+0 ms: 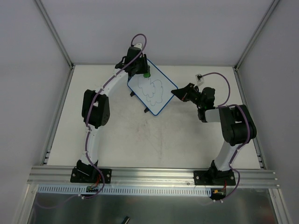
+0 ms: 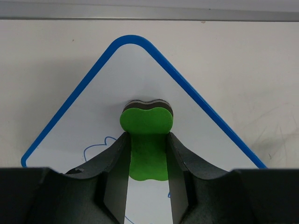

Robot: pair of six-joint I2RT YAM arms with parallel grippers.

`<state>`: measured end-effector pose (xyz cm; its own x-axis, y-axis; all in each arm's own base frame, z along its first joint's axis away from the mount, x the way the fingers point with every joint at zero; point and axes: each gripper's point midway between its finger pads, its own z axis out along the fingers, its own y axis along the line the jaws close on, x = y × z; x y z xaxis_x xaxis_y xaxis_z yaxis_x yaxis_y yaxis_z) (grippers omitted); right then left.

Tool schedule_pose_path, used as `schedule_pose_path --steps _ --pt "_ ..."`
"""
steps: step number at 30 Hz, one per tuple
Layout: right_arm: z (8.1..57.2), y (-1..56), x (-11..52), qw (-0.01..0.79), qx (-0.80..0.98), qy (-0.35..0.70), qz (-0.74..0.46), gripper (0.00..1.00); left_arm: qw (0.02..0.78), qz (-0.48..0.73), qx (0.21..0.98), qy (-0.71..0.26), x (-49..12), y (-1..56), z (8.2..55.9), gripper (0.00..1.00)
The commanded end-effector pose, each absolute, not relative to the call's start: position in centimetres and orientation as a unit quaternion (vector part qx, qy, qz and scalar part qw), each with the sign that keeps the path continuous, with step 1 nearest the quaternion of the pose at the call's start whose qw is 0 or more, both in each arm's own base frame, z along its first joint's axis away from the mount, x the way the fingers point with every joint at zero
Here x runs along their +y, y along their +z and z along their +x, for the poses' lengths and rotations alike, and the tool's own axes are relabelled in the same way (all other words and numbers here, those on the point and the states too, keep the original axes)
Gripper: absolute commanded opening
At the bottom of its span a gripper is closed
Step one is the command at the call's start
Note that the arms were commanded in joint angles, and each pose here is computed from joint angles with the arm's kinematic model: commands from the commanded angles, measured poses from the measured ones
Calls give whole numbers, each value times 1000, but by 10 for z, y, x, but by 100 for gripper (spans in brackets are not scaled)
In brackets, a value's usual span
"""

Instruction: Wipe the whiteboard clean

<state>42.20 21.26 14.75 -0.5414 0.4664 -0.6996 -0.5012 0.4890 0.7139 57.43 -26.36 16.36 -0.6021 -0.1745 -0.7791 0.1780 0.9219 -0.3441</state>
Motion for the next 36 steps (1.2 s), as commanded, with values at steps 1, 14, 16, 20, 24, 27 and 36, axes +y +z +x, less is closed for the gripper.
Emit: schedule_pose_path --steps 1,14,16,20,24,27,36 --pt "418 167 218 510 699 497 -63 0 456 31 858 -233 -284 172 579 0" --pt "420 167 219 510 698 498 -63 0 460 112 846 -244 -325 174 560 0" --pt "420 166 219 511 699 497 -64 0 459 122 845 -247 -329 173 556 0" --pt "420 167 219 510 698 498 -64 0 460 115 848 -235 -328 171 553 0" --pt "419 168 218 514 698 495 -65 0 461 80 860 -206 -308 161 558 0" --pt "418 168 218 514 697 495 -66 0 449 53 867 -210 -296 154 559 0" --pt "417 171 218 516 695 496 -69 0 407 -27 893 -191 -239 116 558 0"
